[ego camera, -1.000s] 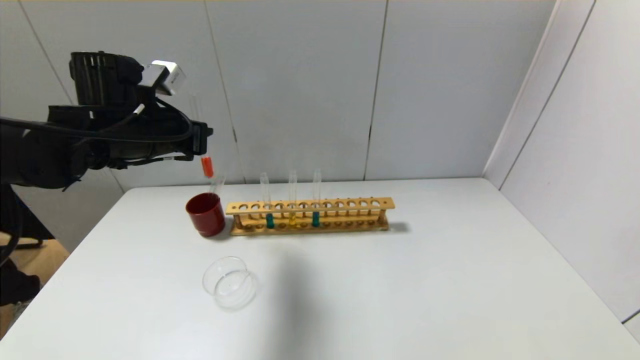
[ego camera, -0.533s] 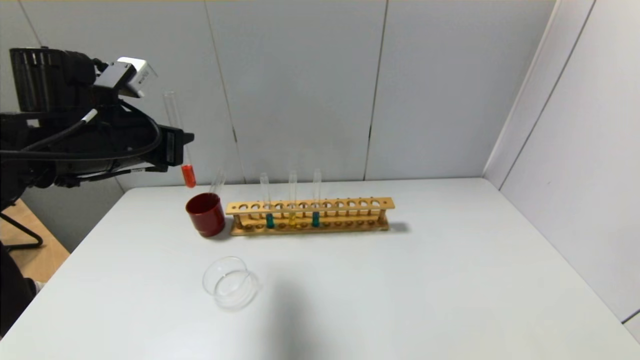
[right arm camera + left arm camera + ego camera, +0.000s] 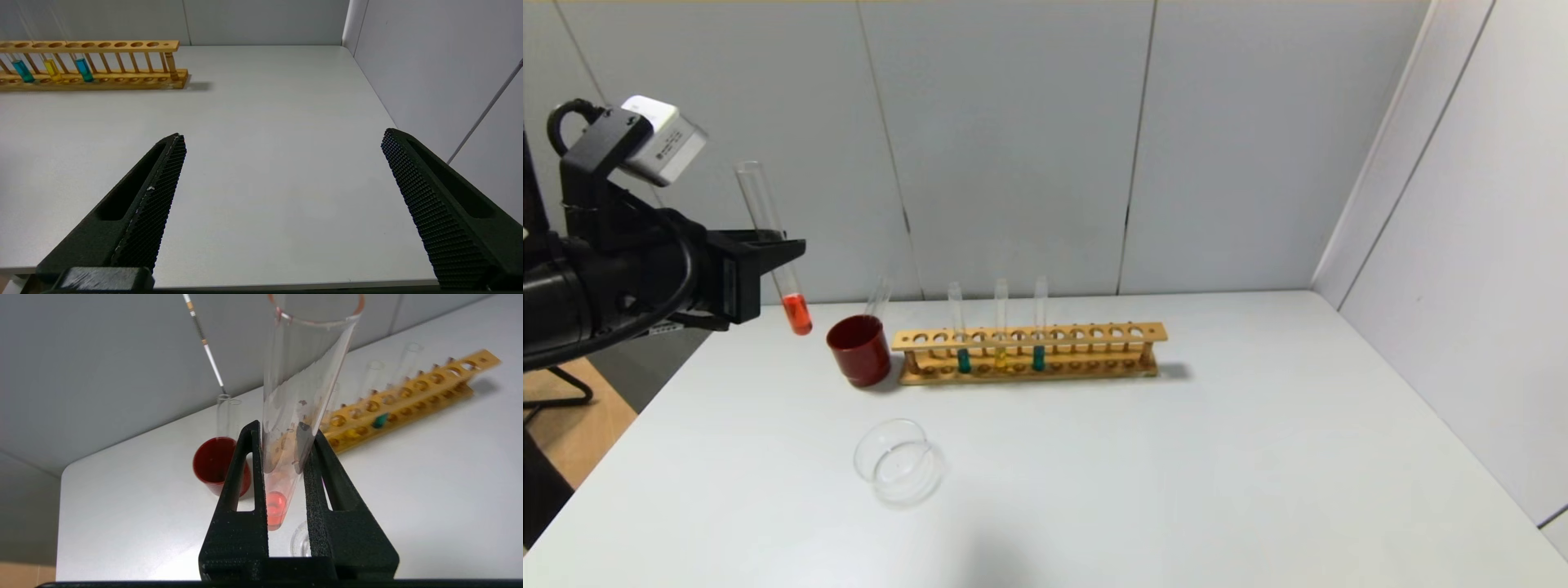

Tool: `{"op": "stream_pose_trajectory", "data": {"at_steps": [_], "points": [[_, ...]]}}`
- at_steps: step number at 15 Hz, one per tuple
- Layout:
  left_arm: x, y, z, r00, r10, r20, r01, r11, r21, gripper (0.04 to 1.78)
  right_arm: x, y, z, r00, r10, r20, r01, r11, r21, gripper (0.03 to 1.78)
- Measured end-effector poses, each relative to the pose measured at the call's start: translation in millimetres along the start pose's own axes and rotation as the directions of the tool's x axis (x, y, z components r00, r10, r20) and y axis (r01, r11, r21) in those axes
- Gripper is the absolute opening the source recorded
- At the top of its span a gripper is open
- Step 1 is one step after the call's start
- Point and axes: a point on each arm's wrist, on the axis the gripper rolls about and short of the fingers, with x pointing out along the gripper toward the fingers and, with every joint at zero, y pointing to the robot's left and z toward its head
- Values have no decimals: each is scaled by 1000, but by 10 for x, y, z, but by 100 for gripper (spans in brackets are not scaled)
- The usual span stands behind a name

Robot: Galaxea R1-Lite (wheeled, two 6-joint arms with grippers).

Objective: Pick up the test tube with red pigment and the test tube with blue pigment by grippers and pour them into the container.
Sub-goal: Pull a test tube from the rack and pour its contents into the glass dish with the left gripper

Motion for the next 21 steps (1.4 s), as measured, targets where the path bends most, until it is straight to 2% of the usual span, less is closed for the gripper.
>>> {"op": "stream_pose_trajectory", "data": {"at_steps": [3,5,8,11,14,18,21], "points": [[-102,-26,25,994,-94,63,85,987,134,31,0,0,0,1000,0,0,0,1000,0,175],[-112,-11,16,984,-159,75,138,965,223,31,0,0,0,1000,0,0,0,1000,0,175],[-45,174,-69,979,-194,59,162,924,348,31,0,0,0,1000,0,0,0,1000,0,175],[17,388,-205,963,-266,41,218,862,458,31,0,0,0,1000,0,0,0,1000,0,175],[76,450,-301,962,-273,13,232,840,490,31,0,0,0,1000,0,0,0,1000,0,175],[136,482,-440,963,-267,-32,227,745,627,31,0,0,0,1000,0,0,0,1000,0,175],[161,484,-485,962,-269,-42,231,725,649,31,0,0,0,1000,0,0,0,1000,0,175]]}}
